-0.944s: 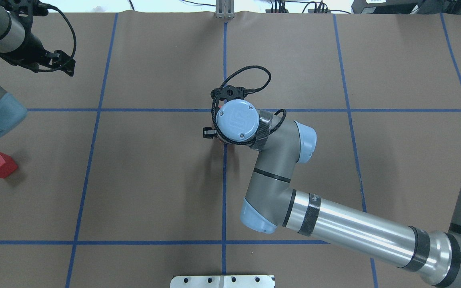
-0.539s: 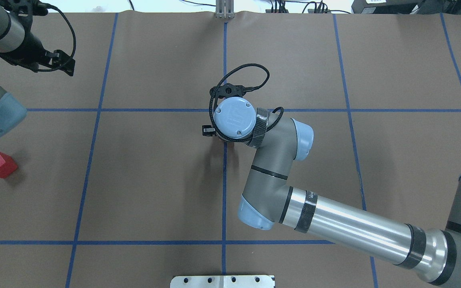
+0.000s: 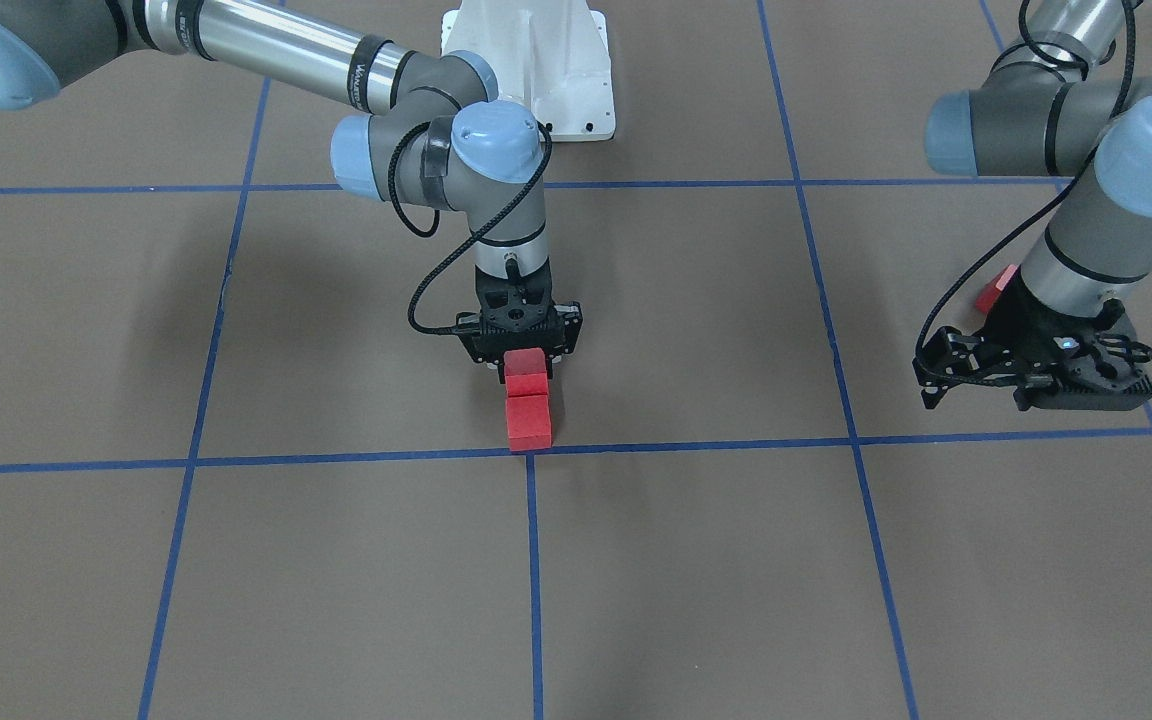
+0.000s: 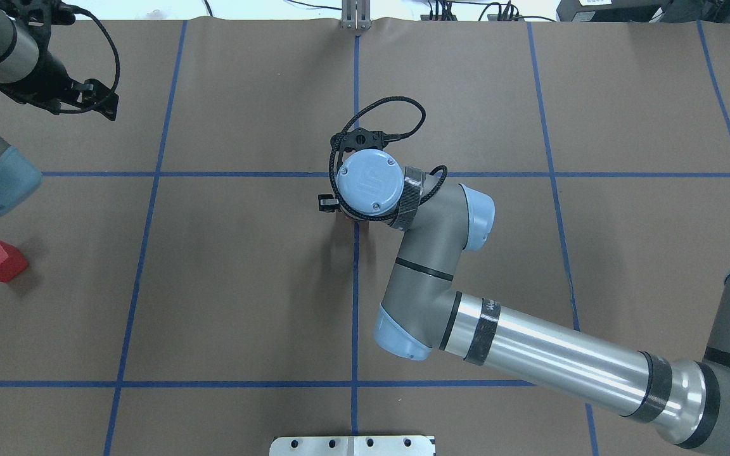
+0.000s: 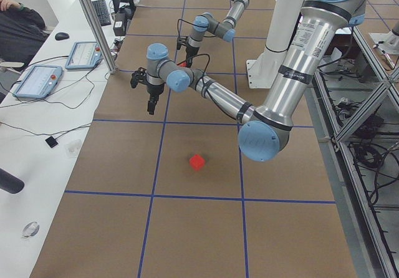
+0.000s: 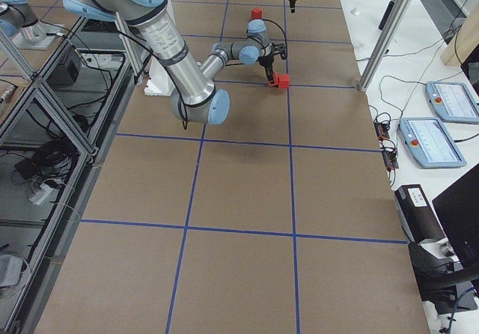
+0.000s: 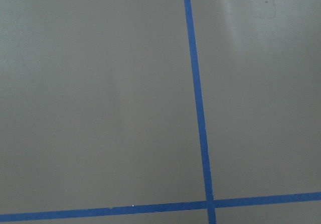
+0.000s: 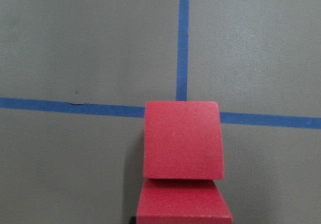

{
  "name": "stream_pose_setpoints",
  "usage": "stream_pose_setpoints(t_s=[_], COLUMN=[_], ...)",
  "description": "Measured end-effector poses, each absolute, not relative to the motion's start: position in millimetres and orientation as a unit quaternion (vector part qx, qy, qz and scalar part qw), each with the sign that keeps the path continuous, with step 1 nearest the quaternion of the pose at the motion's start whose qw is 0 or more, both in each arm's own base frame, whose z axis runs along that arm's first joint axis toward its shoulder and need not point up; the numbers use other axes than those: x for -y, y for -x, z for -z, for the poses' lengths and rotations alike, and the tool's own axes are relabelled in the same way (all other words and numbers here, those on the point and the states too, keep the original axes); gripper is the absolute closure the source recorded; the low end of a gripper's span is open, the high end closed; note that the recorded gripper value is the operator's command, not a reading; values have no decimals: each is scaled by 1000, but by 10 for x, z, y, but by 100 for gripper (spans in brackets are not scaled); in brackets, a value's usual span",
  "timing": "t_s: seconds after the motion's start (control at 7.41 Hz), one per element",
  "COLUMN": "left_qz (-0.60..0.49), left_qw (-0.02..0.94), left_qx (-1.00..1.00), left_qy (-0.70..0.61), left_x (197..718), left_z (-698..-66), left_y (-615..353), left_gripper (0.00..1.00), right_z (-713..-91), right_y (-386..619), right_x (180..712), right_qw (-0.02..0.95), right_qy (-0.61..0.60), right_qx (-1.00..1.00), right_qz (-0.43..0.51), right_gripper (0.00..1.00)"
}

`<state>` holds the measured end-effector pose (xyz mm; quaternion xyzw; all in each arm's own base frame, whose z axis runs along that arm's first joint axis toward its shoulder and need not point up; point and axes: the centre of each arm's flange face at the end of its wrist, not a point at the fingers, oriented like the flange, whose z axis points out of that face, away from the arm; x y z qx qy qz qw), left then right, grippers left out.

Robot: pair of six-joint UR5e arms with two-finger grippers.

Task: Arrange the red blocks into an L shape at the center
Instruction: 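Lower the red cube beside the center cube, nearer the robot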

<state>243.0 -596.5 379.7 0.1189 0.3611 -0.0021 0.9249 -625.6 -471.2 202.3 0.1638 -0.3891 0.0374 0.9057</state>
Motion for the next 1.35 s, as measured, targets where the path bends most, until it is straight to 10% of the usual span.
stream_pose_setpoints(t_s=[0.67,1.08,1.35], left_qz=[2,2,2], left_qw=[925,925,925], left_qx=[-361,-361,-361], left_qy=[-119,-119,-119], left_x=[5965,5963,5963], left_z=[-3788,-3791,-3792], left_y=[-2440,-2440,-2440], left_gripper=[1,1,1], right_z=[-2053,-2071,-2082], right_y=[6234,6214,6212], right_x=[4771,4805,4817], right_qw=[907,908,908], right_qy=[-164,-165,-165], right_qx=[386,384,383], right_qz=[-41,-43,-43], right_gripper=[93,32,18])
